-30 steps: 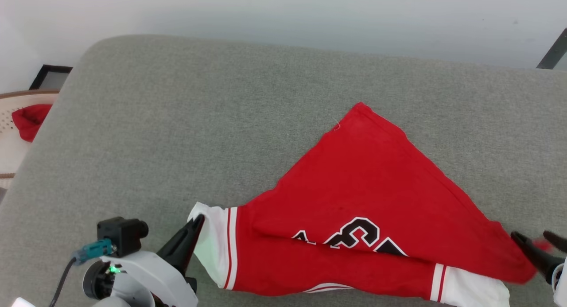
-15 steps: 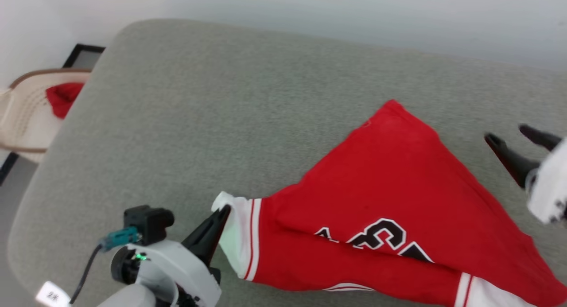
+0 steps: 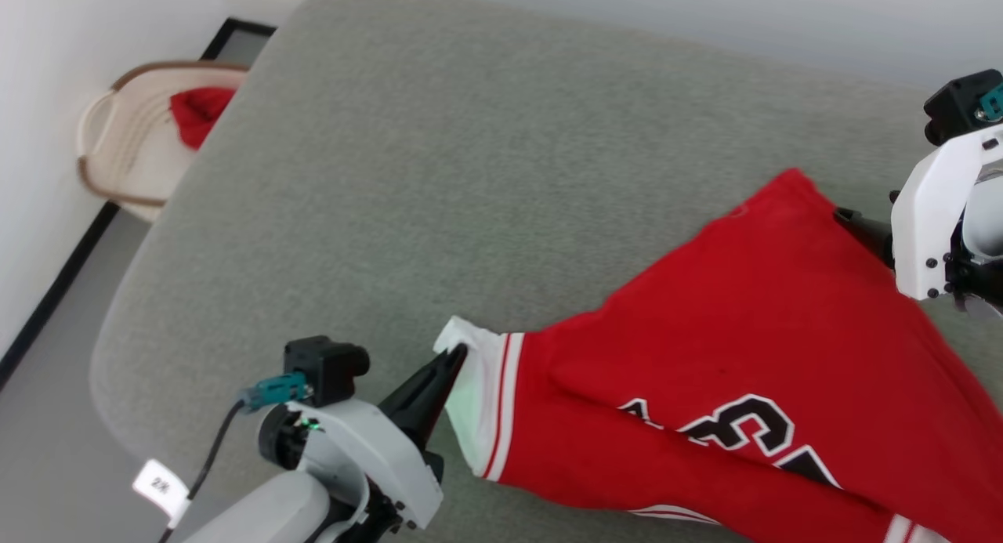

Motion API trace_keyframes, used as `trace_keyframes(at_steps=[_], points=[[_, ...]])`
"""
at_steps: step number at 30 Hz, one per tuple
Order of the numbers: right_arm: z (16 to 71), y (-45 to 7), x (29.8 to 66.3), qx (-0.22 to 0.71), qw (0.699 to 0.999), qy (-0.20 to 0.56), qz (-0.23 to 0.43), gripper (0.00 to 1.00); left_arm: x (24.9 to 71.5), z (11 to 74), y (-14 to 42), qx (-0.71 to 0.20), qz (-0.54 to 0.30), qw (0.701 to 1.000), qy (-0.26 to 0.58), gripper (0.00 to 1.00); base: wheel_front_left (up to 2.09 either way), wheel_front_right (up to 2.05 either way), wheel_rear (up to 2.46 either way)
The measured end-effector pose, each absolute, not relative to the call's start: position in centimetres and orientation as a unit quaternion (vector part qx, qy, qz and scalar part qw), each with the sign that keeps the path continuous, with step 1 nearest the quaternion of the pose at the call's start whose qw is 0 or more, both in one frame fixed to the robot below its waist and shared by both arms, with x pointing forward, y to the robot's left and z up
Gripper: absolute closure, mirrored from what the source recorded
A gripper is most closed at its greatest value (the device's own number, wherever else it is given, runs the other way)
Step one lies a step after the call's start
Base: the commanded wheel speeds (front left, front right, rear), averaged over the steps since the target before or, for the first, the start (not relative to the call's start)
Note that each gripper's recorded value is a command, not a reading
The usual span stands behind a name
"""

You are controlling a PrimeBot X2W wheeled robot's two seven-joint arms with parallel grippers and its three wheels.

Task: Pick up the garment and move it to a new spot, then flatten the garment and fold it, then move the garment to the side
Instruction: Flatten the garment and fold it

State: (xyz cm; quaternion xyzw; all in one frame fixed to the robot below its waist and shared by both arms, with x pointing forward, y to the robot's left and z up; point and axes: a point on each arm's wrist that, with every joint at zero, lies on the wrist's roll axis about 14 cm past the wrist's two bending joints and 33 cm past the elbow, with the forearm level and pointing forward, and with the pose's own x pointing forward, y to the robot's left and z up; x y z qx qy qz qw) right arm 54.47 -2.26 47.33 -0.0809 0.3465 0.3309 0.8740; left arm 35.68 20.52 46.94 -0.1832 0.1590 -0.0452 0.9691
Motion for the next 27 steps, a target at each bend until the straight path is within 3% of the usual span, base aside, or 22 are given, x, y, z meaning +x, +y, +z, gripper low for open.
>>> trace_keyframes(at_steps=[17,19,27], points=[[38.8,-0.2,56.2,-0.169,0.797,0.478,0.326,0.00,35.2,44.4,22.0,-0.193,-0.010,0.964,0.182,1.00,0.00,0.00,0.00],[38.3,-0.1,56.1,-0.175,0.786,0.497,0.324,1.00,35.0,44.2,22.2,-0.193,-0.006,0.964,0.184,1.00,0.00,0.00,0.00],[38.1,-0.3,56.3,-0.168,0.776,0.522,0.311,1.00,34.9,43.7,22.6,-0.194,0.002,0.963,0.187,1.00,0.00,0.00,0.00]])
